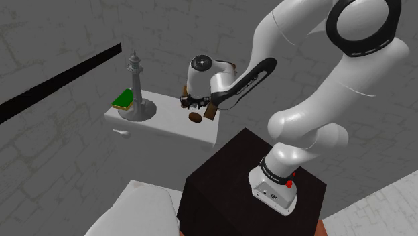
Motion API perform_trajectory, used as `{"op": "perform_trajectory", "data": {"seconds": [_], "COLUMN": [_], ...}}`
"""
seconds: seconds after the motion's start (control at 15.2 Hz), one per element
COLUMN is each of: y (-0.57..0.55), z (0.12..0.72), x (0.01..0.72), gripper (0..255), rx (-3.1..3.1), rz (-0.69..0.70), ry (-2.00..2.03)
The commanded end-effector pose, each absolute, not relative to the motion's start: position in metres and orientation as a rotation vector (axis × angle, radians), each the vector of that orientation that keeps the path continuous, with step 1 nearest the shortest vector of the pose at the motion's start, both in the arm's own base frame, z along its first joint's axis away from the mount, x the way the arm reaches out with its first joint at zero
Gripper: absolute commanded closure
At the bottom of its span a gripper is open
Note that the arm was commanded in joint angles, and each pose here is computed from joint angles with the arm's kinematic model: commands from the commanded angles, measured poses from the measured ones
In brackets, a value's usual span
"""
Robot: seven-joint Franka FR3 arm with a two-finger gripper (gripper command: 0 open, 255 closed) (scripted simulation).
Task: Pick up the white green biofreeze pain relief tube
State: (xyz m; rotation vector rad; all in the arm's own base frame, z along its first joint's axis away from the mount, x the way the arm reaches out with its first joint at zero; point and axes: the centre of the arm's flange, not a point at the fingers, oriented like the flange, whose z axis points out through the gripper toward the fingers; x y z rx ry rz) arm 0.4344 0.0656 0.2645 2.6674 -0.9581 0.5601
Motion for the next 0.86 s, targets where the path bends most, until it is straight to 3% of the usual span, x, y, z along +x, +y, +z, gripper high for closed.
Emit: {"op": "perform_trajectory", "data": {"seconds": [0.0, 0.79], "y": [0.065, 0.065], "z": [0.275, 0.329], "x": [0.435, 0.435], "gripper": [255, 255], "rx": [2.668, 2.668], "rz": [0.56, 0.56], "ry": [-0.961, -0.961]}}
